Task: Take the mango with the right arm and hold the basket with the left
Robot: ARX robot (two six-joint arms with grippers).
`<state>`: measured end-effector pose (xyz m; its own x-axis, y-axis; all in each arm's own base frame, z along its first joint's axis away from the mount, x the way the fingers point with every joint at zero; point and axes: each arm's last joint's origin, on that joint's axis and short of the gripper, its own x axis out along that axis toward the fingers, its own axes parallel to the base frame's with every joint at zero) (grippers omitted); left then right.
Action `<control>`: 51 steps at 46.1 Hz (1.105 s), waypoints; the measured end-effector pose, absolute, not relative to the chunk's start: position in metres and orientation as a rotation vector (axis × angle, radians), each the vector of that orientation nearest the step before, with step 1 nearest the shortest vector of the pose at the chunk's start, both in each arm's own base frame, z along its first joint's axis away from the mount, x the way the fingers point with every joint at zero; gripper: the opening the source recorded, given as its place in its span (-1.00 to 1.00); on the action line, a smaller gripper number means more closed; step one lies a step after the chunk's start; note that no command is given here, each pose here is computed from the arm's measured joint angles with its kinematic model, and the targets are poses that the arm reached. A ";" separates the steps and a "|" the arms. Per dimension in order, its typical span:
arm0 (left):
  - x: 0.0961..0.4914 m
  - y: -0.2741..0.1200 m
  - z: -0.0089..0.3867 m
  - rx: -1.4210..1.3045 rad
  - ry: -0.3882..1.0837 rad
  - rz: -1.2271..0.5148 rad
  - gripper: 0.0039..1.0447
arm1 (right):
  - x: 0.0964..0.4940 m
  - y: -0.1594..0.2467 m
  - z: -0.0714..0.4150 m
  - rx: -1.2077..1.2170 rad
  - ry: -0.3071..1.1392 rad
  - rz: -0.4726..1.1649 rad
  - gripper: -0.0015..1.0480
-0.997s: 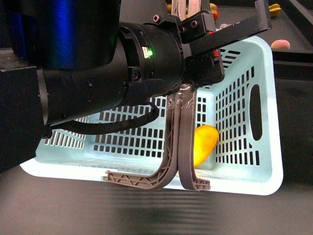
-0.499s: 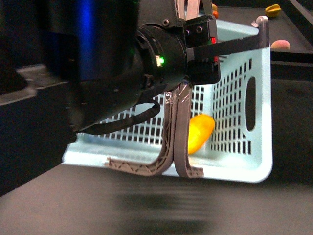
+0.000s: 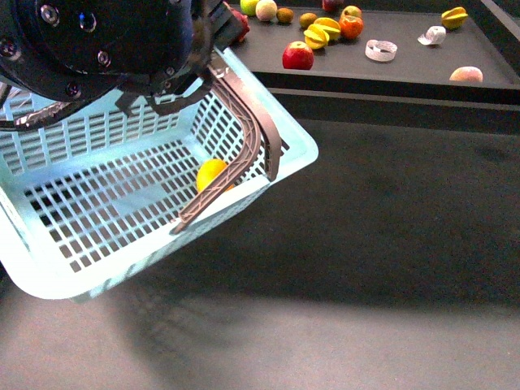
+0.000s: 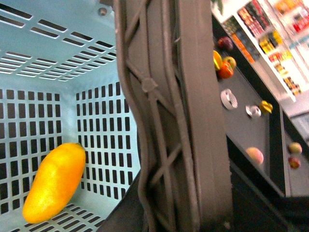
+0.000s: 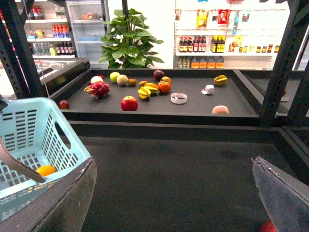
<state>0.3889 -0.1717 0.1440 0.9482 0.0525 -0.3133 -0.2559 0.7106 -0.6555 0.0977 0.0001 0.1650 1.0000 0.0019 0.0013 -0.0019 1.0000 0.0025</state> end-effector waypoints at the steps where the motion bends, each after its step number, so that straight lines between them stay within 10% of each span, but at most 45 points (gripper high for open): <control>1: 0.392 -0.169 0.141 -0.804 0.283 0.199 -0.64 | 0.098 0.000 0.165 0.002 -0.001 0.002 0.84; 30: 0.446 -0.128 0.096 -1.276 0.146 0.464 -0.64 | 0.098 0.000 0.165 0.002 -0.001 0.002 0.84; 51: 0.416 -0.124 0.110 -1.182 0.215 0.451 0.84 | 0.098 0.000 0.165 0.002 -0.001 0.002 0.84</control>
